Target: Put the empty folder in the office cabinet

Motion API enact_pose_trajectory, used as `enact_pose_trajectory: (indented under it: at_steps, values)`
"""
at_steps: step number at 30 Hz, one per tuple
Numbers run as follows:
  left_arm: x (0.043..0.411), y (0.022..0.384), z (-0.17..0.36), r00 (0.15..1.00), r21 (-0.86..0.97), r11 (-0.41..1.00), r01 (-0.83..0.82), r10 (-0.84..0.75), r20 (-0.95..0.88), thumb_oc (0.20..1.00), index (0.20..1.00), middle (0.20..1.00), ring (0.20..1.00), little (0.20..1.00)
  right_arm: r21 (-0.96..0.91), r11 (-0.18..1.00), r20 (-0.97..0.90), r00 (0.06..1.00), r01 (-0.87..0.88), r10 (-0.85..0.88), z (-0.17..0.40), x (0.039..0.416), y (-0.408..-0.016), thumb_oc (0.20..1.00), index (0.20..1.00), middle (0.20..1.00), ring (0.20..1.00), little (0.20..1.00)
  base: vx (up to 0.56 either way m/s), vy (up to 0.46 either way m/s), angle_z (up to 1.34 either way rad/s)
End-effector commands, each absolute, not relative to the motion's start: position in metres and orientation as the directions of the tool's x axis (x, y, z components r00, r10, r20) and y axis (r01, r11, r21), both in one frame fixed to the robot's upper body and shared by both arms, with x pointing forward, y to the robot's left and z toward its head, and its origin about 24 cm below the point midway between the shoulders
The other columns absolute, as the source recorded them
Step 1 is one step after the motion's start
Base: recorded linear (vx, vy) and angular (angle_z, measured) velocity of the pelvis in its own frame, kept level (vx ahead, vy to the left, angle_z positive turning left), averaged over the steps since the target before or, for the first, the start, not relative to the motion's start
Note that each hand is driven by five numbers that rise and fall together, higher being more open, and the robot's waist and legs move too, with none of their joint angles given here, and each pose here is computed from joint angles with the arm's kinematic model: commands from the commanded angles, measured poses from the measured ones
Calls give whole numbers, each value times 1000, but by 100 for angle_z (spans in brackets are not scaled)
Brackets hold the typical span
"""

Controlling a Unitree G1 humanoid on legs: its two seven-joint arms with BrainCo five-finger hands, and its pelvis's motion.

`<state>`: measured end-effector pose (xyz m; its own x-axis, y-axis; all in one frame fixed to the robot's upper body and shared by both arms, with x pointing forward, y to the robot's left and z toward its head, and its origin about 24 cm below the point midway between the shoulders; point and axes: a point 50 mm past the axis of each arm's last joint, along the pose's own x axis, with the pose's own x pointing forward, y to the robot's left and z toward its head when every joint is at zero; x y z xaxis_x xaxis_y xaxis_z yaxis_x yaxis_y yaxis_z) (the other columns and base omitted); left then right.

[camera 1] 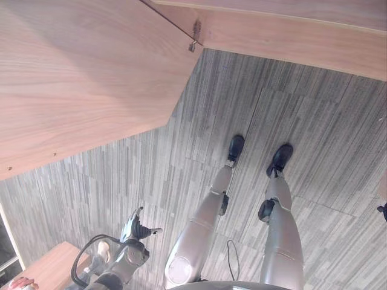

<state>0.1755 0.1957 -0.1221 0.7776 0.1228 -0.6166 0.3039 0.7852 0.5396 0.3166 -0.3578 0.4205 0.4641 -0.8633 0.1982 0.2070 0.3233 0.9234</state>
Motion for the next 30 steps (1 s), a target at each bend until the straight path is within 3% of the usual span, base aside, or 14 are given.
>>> enact_pose_trajectory:
  at_steps: [1, 10, 11, 13, 19, 21, 23, 26, 30]
  values:
    - [156, 224, -131, 715, 609, 725, 323, 235, -658, 1000, 1000, 1000, 1000, 1000, 888, 313, 198, 336, 336, -921, 403, 308, -374, 200, 200, 200, 200, 200, 0, 0, 0]
    - [162, 223, -130, 722, 608, 735, 301, 241, -649, 1000, 1000, 1000, 1000, 1000, 910, 325, 210, 390, 257, -897, 404, 315, -366, 200, 200, 200, 200, 200, 0, 0, 0]
    - [162, 226, -129, 719, 605, 738, 299, 243, -651, 1000, 1000, 1000, 1000, 1000, 887, 413, 297, 429, 207, -853, 414, 318, -358, 200, 200, 200, 200, 200, 0, 0, 0]
    - [159, 229, -130, 710, 599, 743, 299, 246, -659, 1000, 1000, 1000, 1000, 1000, 863, 477, 362, 456, 167, -813, 419, 319, -354, 200, 200, 200, 200, 200, 0, 0, 0]
    - [149, 243, -131, 679, 597, 736, 319, 262, -686, 1000, 1000, 1000, 1000, 1000, 868, 493, 416, 452, 62, -789, 426, 313, -357, 200, 200, 200, 200, 200, 0, 0, 0]
    - [147, 244, -131, 675, 596, 736, 322, 262, -689, 1000, 1000, 1000, 1000, 1000, 870, 490, 415, 451, 57, -790, 426, 313, -358, 1000, 1000, 1000, 1000, 1000, 0, 0, 0]
    - [179, 245, -121, 704, 644, 683, 345, 266, -659, 1000, 1000, 1000, 1000, 1000, 873, 487, 425, 531, -27, -733, 423, 334, -328, 1000, 1000, 1000, 1000, 1000, 8, 57, 0]
    - [170, 251, -125, 678, 638, 696, 329, 297, -673, 1000, 1000, 1000, 1000, 1000, 908, 417, 378, 495, -36, -782, 421, 328, -339, 1000, 1000, 1000, 1000, 1000, 2, 12, 0]
    - [164, 250, -127, 662, 622, 709, 332, 294, -689, 1000, 1000, 1000, 1000, 1000, 903, 429, 373, 488, 4, -789, 423, 325, -342, 1000, 1000, 1000, 1000, 1000, 0, 0, 0]
